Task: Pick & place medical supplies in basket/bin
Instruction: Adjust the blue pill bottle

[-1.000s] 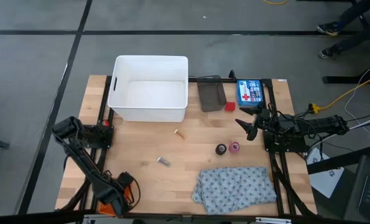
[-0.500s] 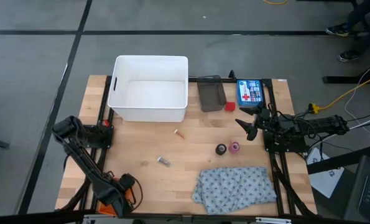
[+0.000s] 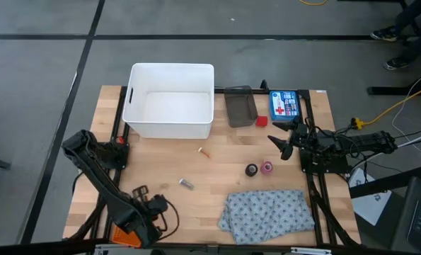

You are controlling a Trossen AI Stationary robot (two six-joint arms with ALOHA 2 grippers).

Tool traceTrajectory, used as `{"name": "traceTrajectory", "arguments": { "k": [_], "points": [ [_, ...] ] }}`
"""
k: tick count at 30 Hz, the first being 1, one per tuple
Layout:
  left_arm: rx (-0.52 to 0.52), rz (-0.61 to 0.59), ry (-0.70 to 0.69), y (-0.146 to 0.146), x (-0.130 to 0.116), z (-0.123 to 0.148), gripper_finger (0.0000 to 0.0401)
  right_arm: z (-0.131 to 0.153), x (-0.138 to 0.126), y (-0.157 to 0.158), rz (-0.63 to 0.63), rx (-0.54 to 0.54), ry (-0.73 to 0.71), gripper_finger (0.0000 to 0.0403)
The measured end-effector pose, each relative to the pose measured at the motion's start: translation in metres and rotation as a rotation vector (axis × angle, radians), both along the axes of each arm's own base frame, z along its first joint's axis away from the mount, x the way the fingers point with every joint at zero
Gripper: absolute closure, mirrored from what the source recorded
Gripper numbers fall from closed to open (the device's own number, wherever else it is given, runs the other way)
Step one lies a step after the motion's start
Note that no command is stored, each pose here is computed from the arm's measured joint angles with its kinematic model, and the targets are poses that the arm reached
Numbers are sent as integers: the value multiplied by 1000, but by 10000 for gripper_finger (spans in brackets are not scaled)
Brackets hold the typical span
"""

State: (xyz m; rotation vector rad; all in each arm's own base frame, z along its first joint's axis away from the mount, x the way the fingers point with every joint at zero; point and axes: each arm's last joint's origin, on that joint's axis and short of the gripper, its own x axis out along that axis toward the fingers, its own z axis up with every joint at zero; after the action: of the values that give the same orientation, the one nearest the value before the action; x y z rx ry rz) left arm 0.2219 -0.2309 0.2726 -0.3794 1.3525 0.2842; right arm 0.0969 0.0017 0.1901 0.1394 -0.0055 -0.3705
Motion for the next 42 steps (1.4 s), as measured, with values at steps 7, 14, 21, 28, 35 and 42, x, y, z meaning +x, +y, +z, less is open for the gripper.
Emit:
{"name": "traceTrajectory", "arguments": {
  "k": [7, 14, 21, 28, 35, 42],
  "points": [
    [253, -245, -72, 39, 35, -1, 336, 0, 0, 0, 0, 0, 0, 85],
    [451, -455, -30, 83, 61, -4, 245, 0, 0, 0, 0, 24, -8, 86],
    [406, -638, 72, 111, 69, -35, 187, -1, 0, 0, 0, 25, -2, 86],
    [279, -693, 3, 121, 77, -61, 175, -1, 0, 0, -2, 76, -21, 86],
    [233, -726, 14, 126, 74, -75, 175, -1, 0, 0, 1, 103, -31, 86],
    [244, -772, -37, 125, 73, -88, 175, -1, 0, 0, 1, 98, -28, 85]
  ]
}}
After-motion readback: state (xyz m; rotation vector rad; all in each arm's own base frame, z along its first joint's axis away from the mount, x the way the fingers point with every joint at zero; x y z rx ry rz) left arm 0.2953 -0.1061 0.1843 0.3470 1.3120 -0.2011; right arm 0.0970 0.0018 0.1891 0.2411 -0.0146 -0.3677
